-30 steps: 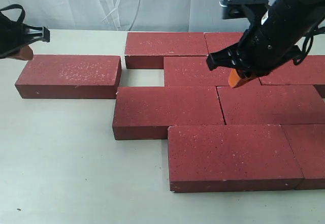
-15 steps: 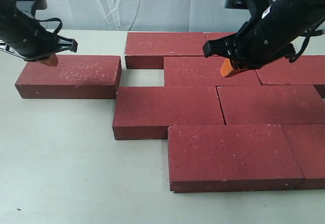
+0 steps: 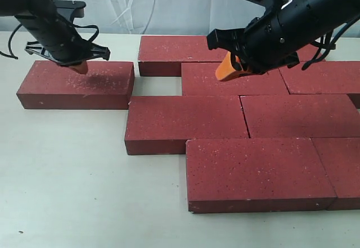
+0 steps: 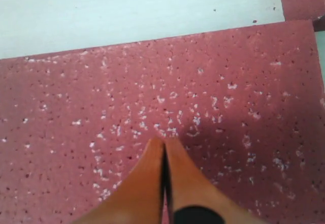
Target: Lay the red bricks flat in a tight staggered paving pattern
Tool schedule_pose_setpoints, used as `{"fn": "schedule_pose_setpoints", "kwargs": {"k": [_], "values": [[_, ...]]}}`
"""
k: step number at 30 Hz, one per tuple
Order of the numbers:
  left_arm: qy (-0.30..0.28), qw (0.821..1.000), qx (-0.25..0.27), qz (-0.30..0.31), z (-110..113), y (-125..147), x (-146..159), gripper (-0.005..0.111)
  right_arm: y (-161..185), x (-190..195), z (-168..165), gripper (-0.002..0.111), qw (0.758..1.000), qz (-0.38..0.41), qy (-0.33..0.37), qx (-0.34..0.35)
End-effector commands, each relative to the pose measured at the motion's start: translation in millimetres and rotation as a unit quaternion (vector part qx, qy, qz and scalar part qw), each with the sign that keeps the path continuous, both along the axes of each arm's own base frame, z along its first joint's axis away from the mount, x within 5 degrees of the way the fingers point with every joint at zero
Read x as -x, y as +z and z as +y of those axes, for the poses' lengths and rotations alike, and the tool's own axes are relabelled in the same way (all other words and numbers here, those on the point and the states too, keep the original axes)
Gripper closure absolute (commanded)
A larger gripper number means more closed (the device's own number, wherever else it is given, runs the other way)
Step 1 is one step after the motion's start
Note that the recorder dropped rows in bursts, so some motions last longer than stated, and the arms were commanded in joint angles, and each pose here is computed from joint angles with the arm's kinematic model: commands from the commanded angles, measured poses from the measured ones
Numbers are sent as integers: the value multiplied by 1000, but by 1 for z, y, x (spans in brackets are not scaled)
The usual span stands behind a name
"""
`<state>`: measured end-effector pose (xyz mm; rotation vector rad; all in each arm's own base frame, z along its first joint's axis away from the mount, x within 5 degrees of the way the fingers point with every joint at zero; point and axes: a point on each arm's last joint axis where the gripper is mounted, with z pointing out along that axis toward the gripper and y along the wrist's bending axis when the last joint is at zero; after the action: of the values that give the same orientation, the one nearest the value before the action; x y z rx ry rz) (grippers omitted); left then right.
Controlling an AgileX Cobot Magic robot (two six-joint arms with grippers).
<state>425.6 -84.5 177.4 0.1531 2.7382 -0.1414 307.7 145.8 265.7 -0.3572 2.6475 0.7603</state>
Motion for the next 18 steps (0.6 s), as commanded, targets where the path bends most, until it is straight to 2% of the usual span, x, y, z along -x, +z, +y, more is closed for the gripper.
{"fn": "schedule_pose_setpoints", "kwargs": {"k": [1,13,18], "values": [[4,1000,14,21,-6,-9,-5,107,3,2,-1,109,1000,-8,9,-1],[-28,999,16,42,-38,-32,-1,107,3,1,-1,109,1000,-10,7,-2],[-13,998,45,47,-43,-33,0,107,3,1,-1,109,1000,-10,7,-2]]}}
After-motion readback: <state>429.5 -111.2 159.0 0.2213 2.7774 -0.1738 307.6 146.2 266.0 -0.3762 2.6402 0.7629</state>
